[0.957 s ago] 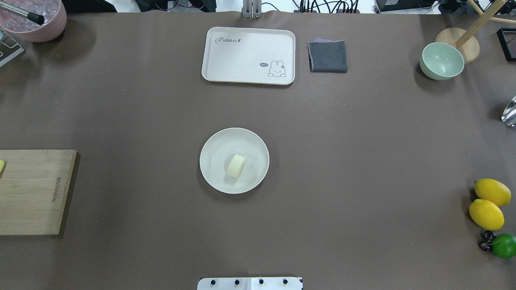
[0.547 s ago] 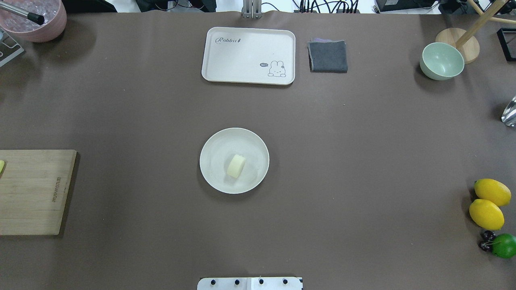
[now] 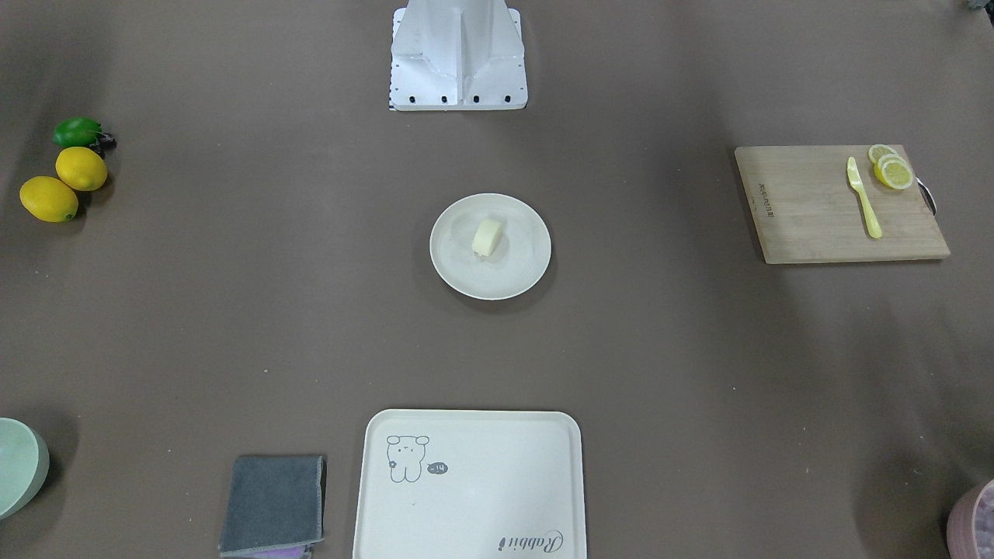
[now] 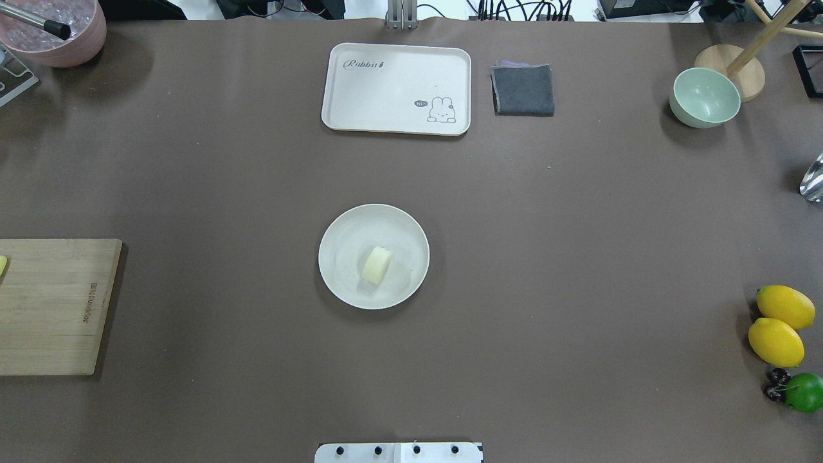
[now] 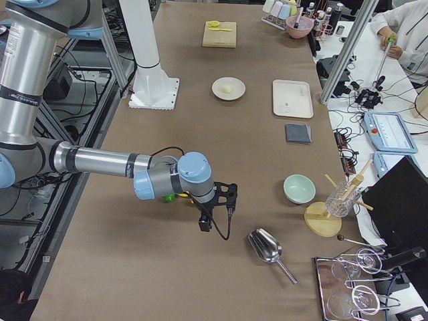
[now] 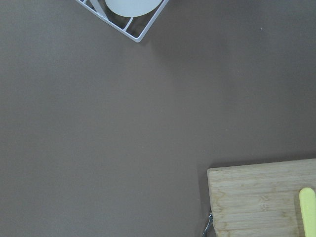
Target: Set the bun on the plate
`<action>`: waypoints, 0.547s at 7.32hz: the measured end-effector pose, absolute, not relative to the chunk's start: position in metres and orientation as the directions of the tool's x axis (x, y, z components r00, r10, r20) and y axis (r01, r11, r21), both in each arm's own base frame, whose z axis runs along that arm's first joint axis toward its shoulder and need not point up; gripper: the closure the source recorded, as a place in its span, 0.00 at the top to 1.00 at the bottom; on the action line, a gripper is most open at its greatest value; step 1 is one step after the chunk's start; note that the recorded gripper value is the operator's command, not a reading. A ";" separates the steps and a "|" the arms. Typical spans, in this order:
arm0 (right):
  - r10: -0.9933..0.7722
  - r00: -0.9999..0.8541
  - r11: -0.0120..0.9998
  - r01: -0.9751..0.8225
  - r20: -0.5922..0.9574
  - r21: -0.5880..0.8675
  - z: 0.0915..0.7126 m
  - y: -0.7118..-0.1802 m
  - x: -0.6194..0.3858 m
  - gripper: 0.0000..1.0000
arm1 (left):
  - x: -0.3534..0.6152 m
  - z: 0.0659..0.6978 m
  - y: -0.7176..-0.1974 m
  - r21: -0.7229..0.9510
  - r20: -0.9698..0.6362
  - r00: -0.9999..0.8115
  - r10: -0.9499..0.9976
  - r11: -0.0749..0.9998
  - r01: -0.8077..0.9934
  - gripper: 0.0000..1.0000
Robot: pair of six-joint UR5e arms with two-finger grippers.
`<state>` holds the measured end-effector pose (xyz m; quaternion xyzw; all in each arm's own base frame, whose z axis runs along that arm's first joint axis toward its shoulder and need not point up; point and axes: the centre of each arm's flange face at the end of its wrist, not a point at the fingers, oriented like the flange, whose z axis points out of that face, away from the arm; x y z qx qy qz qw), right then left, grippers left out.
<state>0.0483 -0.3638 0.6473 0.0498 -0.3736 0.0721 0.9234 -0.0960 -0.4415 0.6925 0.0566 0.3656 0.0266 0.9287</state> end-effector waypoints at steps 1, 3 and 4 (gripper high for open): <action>0.097 0.710 0.985 -0.170 0.697 0.037 0.648 -0.363 0.048 1.00 | -0.096 0.693 -0.440 0.123 -0.677 0.731 0.090 0.992 -0.008 0.98; 0.097 0.710 0.985 -0.170 0.697 0.036 0.648 -0.363 0.048 1.00 | -0.096 0.696 -0.437 0.119 -0.678 0.730 0.088 0.993 -0.010 0.98; 0.098 0.710 0.985 -0.170 0.697 0.036 0.648 -0.363 0.048 1.00 | -0.096 0.696 -0.436 0.118 -0.678 0.730 0.088 0.993 -0.010 0.98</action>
